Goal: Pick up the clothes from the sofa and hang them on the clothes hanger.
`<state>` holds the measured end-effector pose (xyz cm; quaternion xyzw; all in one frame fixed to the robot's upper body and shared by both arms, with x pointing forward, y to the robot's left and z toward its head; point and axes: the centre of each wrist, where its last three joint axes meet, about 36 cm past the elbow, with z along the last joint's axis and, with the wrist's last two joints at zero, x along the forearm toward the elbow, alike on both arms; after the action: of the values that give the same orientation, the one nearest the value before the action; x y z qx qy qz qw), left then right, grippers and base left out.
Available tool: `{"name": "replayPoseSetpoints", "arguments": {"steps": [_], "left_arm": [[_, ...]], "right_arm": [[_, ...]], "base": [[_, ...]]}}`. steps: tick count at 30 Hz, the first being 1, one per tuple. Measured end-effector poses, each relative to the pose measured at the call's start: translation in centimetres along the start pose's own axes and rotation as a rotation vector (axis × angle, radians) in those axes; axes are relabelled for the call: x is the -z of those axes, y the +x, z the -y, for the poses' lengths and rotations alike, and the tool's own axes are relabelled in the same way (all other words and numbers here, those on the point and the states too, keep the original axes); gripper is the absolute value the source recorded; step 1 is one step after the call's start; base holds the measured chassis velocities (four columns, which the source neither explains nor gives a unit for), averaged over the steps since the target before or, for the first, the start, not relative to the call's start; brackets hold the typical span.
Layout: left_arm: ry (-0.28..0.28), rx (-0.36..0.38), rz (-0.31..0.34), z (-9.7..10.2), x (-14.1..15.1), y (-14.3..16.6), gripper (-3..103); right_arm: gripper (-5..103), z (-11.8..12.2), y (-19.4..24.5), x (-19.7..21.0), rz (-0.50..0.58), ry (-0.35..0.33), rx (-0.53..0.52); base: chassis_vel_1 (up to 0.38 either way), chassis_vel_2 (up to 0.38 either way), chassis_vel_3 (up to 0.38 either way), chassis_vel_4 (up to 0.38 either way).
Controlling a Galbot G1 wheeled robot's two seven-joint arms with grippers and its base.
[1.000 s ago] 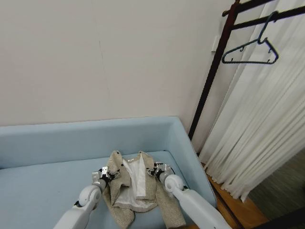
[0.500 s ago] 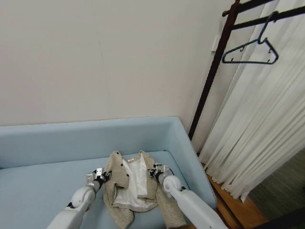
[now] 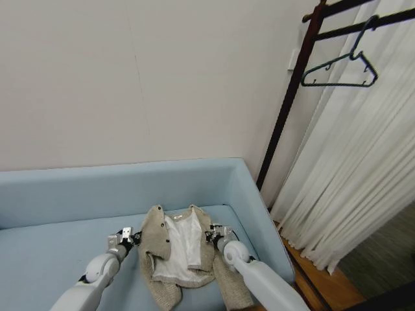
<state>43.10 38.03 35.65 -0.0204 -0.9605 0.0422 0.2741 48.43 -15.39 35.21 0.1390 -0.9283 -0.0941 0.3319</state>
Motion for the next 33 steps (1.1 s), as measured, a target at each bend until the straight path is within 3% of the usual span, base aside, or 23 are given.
{"name": "replayPoseSetpoints", "arguments": {"steps": [4, 9, 16, 18, 19, 21, 23, 27, 28, 29, 30, 32, 33], "left_arm": [[-0.022, 0.011, 0.008, -1.2, 0.7, 0.2, 0], [-0.051, 0.034, 0.02, -3.6, 1.7, 0.1, 0], [-0.061, 0.038, 0.0, -3.6, 0.9, 0.1, 0], [-0.062, 0.017, 0.01, -2.2, 0.5, 0.4, -2], [-0.06, 0.005, 0.029, -1.7, 0.4, 0.5, 3], [-0.058, -0.003, 0.047, -1.4, 0.4, 0.6, 8], [-0.05, -0.017, 0.087, -0.9, 0.4, 1.3, 19], [-0.046, -0.002, 0.13, -1.7, 0.2, 2.7, 36], [-0.047, 0.003, 0.142, -2.0, 0.3, 3.0, 36], [-0.045, 0.019, 0.181, -2.6, 0.8, 3.6, 41], [-0.045, 0.019, 0.181, -2.6, 0.8, 3.6, 41], [-0.039, 0.049, 0.261, -3.3, 1.7, 4.5, 52], [-0.032, 0.059, 0.299, -3.5, 2.3, 4.9, 52]], "right_arm": [[0, 1.5, 0.3, 0.6, 0.017, 0.041, -0.016], [0, 4.0, 0.4, 1.3, 0.044, 0.146, -0.038], [-3, 4.1, 0.7, 1.1, 0.04, 0.18, -0.038], [7, 3.7, 1.1, 0.9, 0.023, 0.189, -0.026], [13, 3.7, 1.3, 0.9, 0.023, 0.192, -0.024], [13, 3.6, 1.6, 1.0, 0.027, 0.194, -0.025], [23, 4.2, 2.6, 1.6, 0.044, 0.195, -0.036], [39, 5.6, 4.7, 3.1, 0.08, 0.196, -0.061], [39, 5.8, 5.1, 3.4, 0.088, 0.193, -0.064], [50, 6.1, 6.2, 4.1, 0.11, 0.185, -0.073], [50, 6.1, 6.2, 4.1, 0.11, 0.185, -0.073], [56, 5.8, 8.0, 5.7, 0.162, 0.178, -0.097], [61, 5.5, 8.6, 6.3, 0.184, 0.176, -0.106]], "base": [[0.0, 0.0, 0.0, 0.0], [0.0, 0.0, 0.0, 0.0], [0.0, 0.0, 0.0, 0.0], [0.0, 0.0, 0.0, 0.0], [0.0, 0.0, 0.0, 0.0], [0.0, 0.0, 0.0, 0.0], [0.0, 0.0, 0.0, 0.0], [0.0, 0.0, 0.0, 0.0], [0.0, 0.0, 0.0, 0.0], [0.0, 0.0, 0.0, 0.0], [0.0, 0.0, 0.0, 0.0], [0.0, 0.0, 0.0, 0.0], [0.0, 0.0, 0.0, 0.0]]}}
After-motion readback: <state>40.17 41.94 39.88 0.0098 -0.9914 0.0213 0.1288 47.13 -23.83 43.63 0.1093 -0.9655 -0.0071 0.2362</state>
